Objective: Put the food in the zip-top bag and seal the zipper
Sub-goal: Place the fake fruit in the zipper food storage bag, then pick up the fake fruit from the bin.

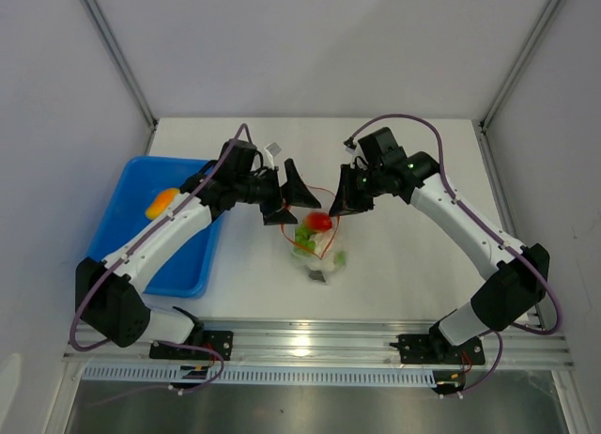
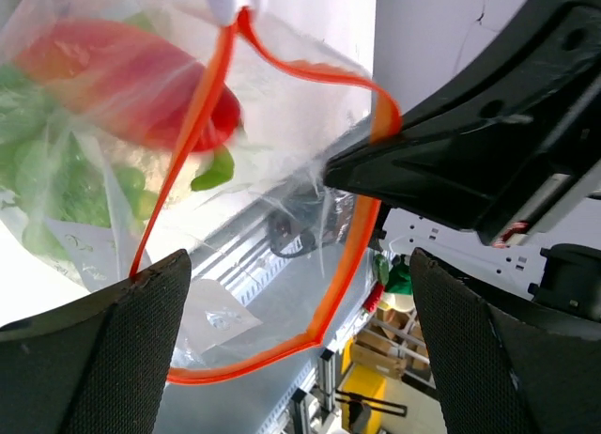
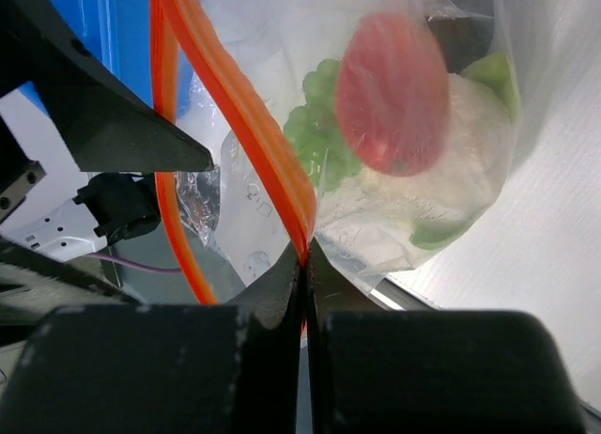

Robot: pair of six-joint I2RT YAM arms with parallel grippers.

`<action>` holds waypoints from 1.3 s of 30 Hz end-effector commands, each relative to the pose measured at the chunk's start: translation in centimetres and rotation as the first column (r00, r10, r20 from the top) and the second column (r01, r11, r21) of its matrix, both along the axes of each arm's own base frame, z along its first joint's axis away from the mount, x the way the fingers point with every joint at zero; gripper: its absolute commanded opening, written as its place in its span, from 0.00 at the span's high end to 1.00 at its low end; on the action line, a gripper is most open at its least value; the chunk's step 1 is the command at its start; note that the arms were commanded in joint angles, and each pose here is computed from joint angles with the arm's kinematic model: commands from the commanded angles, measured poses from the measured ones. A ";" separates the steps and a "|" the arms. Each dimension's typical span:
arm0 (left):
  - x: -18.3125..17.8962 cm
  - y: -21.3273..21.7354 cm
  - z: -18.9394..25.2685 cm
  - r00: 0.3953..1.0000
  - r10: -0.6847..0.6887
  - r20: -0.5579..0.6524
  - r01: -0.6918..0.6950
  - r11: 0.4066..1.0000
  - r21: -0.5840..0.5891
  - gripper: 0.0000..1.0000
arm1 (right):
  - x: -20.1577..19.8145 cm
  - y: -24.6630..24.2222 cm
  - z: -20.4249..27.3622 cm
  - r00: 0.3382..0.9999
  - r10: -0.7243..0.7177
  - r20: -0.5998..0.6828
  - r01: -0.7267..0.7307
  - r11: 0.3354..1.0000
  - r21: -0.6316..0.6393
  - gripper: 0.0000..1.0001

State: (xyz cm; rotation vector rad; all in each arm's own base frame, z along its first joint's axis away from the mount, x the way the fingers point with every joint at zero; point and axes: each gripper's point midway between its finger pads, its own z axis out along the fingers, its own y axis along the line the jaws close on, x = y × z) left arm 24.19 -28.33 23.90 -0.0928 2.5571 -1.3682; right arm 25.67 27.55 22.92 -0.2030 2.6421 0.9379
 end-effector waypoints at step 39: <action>14.4 34.0 -6.9 0.087 0.992 0.096 -0.988 0.073 0.134 0.01 | 0.4 -0.3 -3.1 0.991 0.087 -0.098 -0.091 0.995 -0.035 1.00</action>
